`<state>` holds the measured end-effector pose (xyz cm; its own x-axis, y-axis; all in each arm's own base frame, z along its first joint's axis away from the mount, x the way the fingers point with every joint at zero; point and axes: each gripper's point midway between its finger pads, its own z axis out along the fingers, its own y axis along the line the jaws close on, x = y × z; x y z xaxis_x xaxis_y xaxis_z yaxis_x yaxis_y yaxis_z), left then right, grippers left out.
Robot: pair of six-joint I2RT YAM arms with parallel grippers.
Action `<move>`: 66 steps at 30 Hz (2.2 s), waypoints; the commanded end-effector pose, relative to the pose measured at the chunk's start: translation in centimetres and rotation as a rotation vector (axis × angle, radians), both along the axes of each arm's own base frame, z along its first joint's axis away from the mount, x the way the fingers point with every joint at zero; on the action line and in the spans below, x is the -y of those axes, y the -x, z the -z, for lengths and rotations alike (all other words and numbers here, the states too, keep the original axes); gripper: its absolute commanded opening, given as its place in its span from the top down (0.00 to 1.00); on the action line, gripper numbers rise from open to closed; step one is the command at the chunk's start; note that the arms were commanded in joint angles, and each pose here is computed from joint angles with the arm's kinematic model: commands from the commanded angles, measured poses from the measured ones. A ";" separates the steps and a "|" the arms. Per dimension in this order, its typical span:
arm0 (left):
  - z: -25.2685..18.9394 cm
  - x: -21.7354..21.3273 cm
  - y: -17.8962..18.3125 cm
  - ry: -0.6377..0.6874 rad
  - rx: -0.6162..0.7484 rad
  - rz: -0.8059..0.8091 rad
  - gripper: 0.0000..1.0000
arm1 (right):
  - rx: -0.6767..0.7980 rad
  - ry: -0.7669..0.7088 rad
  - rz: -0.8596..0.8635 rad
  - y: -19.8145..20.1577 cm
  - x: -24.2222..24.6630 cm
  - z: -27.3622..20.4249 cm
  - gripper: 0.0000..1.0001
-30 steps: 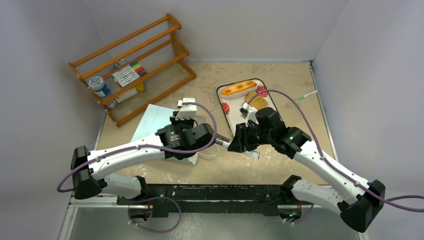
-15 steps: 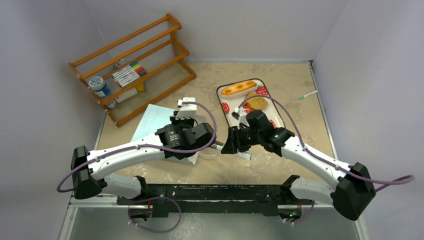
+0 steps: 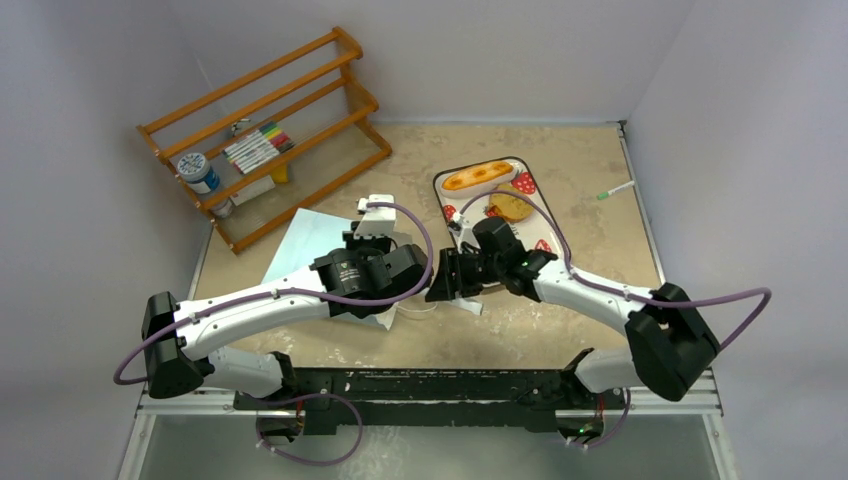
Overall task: Take the fake bread out of the paper bag
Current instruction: Take out the fake bread from the paper bag.
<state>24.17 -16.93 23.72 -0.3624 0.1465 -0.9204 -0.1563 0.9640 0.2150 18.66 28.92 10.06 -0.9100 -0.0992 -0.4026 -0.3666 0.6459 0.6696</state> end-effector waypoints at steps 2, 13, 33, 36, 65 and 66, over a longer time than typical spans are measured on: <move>-2.1 0.4 -0.1 0.059 0.027 0.015 0.96 | 0.040 -0.121 -0.020 -1.1 -2.2 -2.0 0.47; -2.8 -0.4 0.3 0.056 0.021 0.016 0.99 | 0.013 -0.142 -0.004 -1.8 -2.5 -1.6 0.75; -3.3 -0.2 0.7 0.071 -0.003 0.054 1.00 | -0.066 -0.237 -0.017 -3.1 -4.4 -1.8 0.54; -3.3 -0.1 0.7 0.077 -0.009 0.063 1.00 | -0.085 -0.257 -0.011 -3.8 -4.5 -1.7 0.53; -3.2 1.8 0.7 0.078 -0.049 0.154 1.00 | -0.184 -0.332 -0.057 -8.0 -8.4 1.0 0.54; -3.2 1.9 0.7 0.077 -0.050 0.155 1.00 | -0.179 -0.340 -0.062 -8.3 -8.6 0.8 0.54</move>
<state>23.21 -18.13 24.99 -0.4203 0.1792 -0.8895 -0.0024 0.9801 0.1986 25.05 35.89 6.21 -0.9814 -0.0494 -0.1855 -0.1880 0.4429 0.8766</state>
